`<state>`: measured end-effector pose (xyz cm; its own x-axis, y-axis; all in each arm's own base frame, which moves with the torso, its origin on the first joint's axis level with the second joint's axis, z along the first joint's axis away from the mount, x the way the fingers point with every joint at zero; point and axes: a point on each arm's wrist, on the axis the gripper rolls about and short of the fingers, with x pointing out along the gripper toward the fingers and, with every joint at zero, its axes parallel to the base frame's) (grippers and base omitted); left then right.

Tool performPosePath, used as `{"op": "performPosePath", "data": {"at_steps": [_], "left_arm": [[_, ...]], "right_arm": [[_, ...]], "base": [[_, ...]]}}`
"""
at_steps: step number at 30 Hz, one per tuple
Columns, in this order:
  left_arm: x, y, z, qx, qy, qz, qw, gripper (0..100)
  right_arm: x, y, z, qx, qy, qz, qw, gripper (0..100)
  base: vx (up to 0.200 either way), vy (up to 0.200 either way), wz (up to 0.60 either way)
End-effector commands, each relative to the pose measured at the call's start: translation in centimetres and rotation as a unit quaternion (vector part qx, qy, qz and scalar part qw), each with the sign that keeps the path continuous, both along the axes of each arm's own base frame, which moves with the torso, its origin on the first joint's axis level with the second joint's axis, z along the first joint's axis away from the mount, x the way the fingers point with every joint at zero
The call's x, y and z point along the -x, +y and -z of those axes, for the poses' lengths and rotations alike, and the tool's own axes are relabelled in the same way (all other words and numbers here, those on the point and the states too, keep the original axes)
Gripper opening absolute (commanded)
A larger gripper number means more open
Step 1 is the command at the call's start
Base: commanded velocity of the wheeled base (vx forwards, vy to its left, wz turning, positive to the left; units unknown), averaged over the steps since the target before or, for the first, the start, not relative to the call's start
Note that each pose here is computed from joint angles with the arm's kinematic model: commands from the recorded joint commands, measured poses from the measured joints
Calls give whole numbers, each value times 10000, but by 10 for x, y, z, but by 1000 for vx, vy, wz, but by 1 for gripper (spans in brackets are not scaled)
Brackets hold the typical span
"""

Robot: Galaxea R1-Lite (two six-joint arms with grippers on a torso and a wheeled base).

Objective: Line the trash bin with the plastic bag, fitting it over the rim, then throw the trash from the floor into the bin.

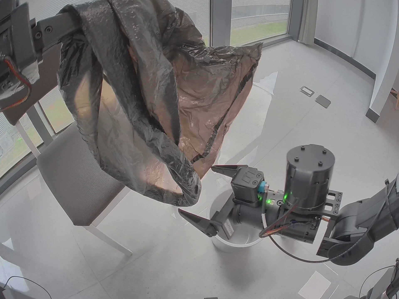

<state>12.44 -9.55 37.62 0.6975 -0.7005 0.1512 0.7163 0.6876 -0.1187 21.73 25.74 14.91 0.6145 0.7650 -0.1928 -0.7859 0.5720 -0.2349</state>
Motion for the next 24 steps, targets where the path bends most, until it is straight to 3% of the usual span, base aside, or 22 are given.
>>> {"op": "performPosePath", "data": {"at_steps": [1,7,8,24], "left_arm": [[5,1,-1,32,-30,61,10000,0],[9,4,-3,69,-79,84,9999,0],[9,4,-3,74,-86,84,9999,0],[2,1,8,-58,94,23,9999,0]], "right_arm": [[-14,17,3,-18,-80,81,9999,100],[-33,26,2,68,-401,292,9987,100],[-33,26,2,82,-417,288,9987,0],[-22,16,3,141,-333,290,9989,0]], "base": [[0,0,0],[0,0,0],[0,0,0],[0,0,0]]}}
